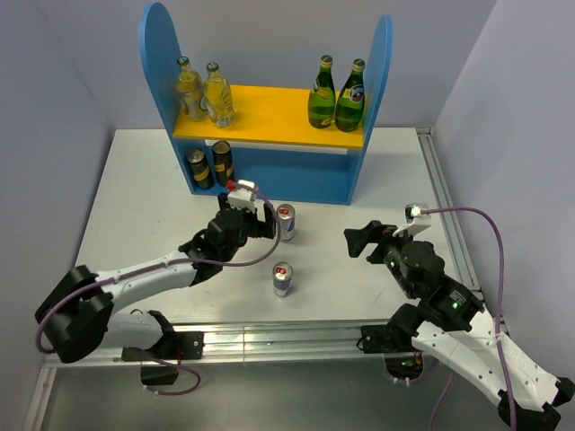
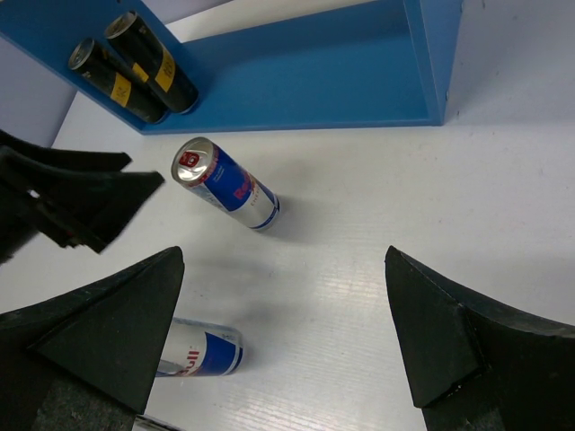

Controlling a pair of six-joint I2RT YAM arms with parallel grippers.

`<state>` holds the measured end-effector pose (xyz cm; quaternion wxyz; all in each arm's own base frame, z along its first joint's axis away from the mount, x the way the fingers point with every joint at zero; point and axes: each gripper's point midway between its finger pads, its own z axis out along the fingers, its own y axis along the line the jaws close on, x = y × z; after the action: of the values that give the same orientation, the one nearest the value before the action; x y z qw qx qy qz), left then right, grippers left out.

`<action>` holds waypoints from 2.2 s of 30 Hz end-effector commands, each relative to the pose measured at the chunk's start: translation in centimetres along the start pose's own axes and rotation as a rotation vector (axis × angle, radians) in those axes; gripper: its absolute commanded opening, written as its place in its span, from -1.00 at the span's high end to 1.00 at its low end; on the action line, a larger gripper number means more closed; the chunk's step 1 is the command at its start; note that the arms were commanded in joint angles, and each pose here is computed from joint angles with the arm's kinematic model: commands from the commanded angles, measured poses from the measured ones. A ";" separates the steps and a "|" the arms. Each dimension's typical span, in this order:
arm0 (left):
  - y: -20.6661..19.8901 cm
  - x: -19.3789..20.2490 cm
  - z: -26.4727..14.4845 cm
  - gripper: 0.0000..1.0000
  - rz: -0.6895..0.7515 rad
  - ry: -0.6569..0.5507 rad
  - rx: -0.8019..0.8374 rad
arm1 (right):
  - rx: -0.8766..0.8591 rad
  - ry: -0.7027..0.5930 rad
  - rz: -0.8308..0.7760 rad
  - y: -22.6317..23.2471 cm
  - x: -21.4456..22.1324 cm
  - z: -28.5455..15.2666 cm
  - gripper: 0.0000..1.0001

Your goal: Place and organize the beverage onto the shelf

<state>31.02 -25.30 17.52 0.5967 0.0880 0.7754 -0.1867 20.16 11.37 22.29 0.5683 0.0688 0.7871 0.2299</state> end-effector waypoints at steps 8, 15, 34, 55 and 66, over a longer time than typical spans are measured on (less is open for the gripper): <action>-4.4 0.6 2.2 -0.99 -0.048 -0.015 0.185 | 0.005 -0.033 0.005 0.0 -0.7 0.0 -1.00; -5.4 1.6 2.8 -0.99 -0.040 0.005 0.219 | 0.006 -0.035 0.008 0.0 -0.7 0.0 -1.00; -7.4 2.8 9.5 0.99 0.009 0.004 0.191 | 0.004 -0.038 0.008 0.0 -0.7 -0.1 -1.00; -11.0 -6.0 14.6 0.99 0.004 -0.173 0.174 | -0.011 -0.046 0.010 0.3 -0.9 -0.2 -1.00; -11.1 -4.9 17.8 0.99 -0.060 -0.257 0.109 | -0.018 -0.043 0.015 0.3 -0.8 -0.3 -1.00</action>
<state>42.73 -41.17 13.65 0.6096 0.1331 0.7492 -0.2222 20.05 11.11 22.67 0.5757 0.0731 0.7810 0.2308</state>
